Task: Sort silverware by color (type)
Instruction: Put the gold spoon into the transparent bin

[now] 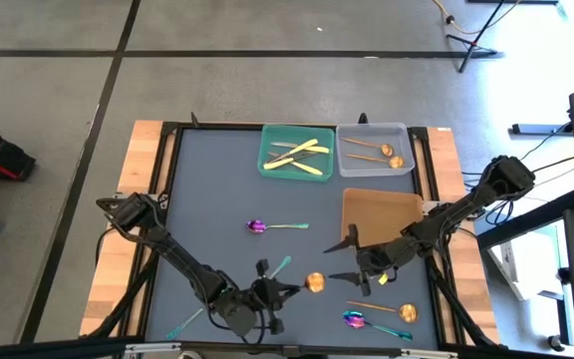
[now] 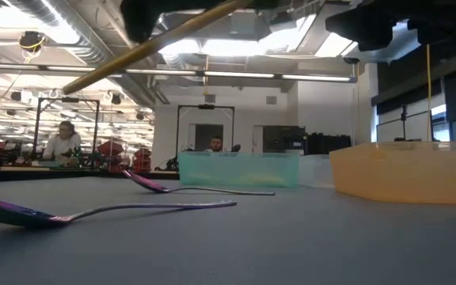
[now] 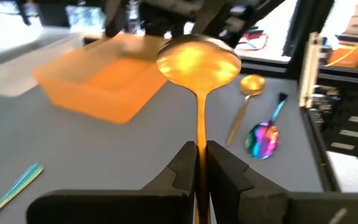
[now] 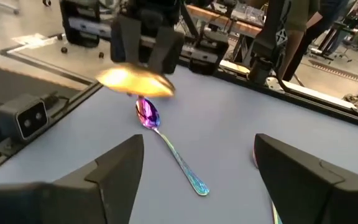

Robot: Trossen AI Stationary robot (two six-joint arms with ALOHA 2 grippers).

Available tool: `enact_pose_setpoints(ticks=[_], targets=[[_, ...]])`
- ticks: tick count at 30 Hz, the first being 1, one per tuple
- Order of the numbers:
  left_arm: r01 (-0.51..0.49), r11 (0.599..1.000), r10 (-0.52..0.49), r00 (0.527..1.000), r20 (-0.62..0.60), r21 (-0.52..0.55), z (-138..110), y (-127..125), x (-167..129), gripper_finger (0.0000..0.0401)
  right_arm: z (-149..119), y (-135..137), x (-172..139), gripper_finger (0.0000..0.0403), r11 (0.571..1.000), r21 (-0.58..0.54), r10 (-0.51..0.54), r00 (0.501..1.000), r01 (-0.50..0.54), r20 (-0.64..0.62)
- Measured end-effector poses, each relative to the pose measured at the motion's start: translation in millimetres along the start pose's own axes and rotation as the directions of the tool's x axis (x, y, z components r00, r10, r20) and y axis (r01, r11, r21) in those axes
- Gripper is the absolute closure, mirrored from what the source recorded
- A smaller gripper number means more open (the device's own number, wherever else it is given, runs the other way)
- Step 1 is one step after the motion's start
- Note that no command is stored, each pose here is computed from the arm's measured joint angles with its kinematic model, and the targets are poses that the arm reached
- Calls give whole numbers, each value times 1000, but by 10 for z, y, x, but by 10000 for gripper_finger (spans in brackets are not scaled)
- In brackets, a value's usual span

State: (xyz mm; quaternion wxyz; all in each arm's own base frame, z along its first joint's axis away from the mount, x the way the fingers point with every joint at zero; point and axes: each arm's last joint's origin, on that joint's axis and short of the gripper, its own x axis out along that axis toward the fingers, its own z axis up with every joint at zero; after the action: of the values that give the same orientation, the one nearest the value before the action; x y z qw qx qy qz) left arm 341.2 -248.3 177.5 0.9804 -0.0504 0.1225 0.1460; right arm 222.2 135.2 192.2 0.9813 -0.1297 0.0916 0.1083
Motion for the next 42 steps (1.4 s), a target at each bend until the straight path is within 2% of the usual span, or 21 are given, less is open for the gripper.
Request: enact_pose_setpoints(ticks=[10, 12, 16, 20, 28, 32, 42], targets=[[121, 993, -121, 993, 7, 14, 51, -61, -12, 379, 29, 29, 74, 109, 1000, 4, -7, 995, 6, 100], [122, 992, -122, 992, 5, 13, 52, -56, -3, 379, 46, 26, 93, 109, 1000, 2, -6, 990, 6, 138], [119, 993, -119, 993, 11, 12, 59, -54, 0, 379, 21, 70, 132, 109, 993, -46, 113, 978, -107, 173], [117, 993, -117, 993, 14, 1, 63, -54, -1, 379, -17, 128, 189, 109, 980, -112, 181, 967, -162, 180], [103, 994, -103, 995, 19, -22, 79, -25, 35, 377, 92, 215, 445, 115, 972, -188, 181, 964, -145, 194], [110, 994, -109, 994, 15, -24, 79, -22, 41, 378, 118, 226, 470, 161, 964, -213, 200, 959, -156, 202], [124, 992, -123, 992, 12, -39, 82, -24, 44, 374, 141, 221, 467, 384, 952, -265, 215, 950, -152, 226]])
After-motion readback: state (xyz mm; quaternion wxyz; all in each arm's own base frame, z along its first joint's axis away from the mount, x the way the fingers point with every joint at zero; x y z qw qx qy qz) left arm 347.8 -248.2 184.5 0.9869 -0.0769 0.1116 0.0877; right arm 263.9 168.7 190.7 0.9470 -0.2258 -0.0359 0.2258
